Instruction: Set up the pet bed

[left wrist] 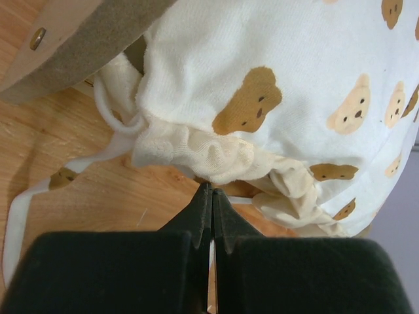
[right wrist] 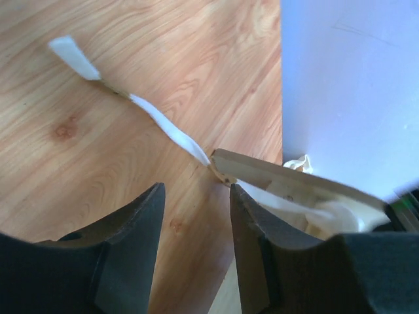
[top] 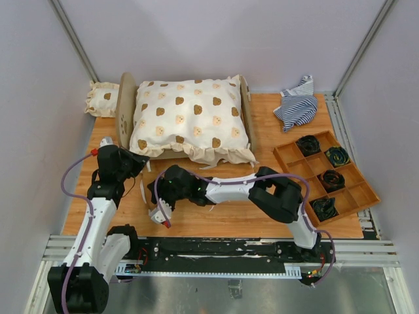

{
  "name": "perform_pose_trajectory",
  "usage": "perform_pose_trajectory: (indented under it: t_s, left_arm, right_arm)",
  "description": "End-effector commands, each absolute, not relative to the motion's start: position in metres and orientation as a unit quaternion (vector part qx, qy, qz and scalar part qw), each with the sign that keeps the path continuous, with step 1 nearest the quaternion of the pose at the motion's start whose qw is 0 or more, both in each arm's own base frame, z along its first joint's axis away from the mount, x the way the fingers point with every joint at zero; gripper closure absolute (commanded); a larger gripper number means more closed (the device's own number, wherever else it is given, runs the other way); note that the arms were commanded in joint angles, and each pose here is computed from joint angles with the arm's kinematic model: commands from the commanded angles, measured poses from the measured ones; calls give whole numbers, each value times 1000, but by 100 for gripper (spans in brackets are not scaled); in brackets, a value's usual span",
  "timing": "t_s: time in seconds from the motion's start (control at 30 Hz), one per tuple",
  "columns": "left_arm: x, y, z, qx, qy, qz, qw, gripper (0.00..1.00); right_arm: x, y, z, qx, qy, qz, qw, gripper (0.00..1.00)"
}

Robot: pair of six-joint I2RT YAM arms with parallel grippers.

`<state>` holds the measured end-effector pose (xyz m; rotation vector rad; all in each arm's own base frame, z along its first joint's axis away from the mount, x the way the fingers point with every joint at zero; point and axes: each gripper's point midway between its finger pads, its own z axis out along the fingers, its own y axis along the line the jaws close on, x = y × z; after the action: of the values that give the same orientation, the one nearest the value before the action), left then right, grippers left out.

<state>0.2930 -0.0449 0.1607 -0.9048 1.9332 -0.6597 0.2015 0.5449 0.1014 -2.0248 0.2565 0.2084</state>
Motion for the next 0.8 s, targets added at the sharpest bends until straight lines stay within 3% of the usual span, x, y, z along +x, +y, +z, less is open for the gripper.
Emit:
perform_pose_trajectory:
  t_s: [0.0, 0.23, 0.5, 0.77]
  left_arm:
    - [296, -46, 180, -340, 777, -272, 455, 100]
    - [297, -39, 191, -318, 783, -247, 475, 100]
    - [300, -33, 198, -297, 788, -225, 490, 100]
    - [303, -37, 199, -280, 793, -231, 490, 100]
  right_arm:
    - [209, 558, 68, -883, -16, -40, 467, 54]
    - [204, 566, 45, -901, -116, -94, 407, 53]
    - [159, 562, 9, -900, -231, -74, 361, 55]
    - [148, 568, -6, -907, -270, -75, 314, 58]
